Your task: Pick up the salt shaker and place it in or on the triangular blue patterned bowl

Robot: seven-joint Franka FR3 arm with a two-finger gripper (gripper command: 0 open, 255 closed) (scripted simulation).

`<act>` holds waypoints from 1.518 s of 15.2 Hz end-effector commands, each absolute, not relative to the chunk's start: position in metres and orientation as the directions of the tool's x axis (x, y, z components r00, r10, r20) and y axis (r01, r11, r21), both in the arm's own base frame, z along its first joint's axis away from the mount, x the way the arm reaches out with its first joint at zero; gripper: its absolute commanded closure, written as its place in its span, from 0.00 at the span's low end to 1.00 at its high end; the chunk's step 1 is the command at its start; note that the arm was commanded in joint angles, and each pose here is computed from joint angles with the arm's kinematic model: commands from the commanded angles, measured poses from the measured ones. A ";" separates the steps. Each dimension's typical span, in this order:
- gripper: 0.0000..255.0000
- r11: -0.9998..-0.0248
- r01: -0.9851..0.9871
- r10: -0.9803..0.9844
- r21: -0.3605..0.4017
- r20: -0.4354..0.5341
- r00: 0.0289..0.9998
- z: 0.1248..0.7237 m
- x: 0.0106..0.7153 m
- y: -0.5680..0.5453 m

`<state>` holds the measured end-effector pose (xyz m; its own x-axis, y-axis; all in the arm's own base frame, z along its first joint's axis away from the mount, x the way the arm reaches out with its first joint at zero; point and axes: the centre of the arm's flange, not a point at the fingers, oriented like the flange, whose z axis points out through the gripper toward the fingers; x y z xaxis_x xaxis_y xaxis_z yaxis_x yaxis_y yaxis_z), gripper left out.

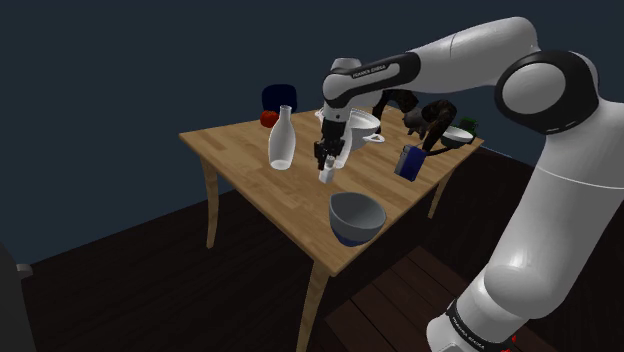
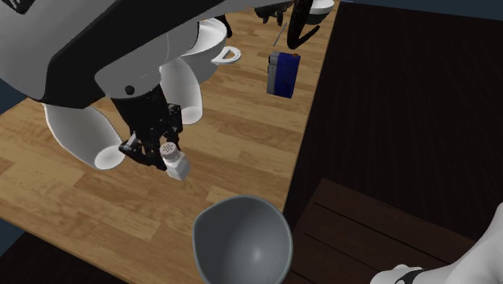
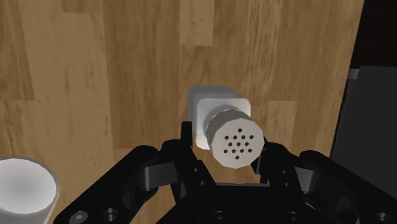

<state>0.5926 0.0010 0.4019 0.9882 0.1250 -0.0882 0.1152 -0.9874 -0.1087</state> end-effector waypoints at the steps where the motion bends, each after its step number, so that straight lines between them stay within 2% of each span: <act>1: 1.00 -0.987 0.115 0.125 -0.109 -0.089 0.988 0.411 0.592 0.001; 23: 1.00 -0.987 0.115 0.125 -0.109 -0.089 0.988 0.528 0.592 0.001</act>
<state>0.5918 0.0010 0.5216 0.9882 0.1251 -0.0883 0.1153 -0.9874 -0.1087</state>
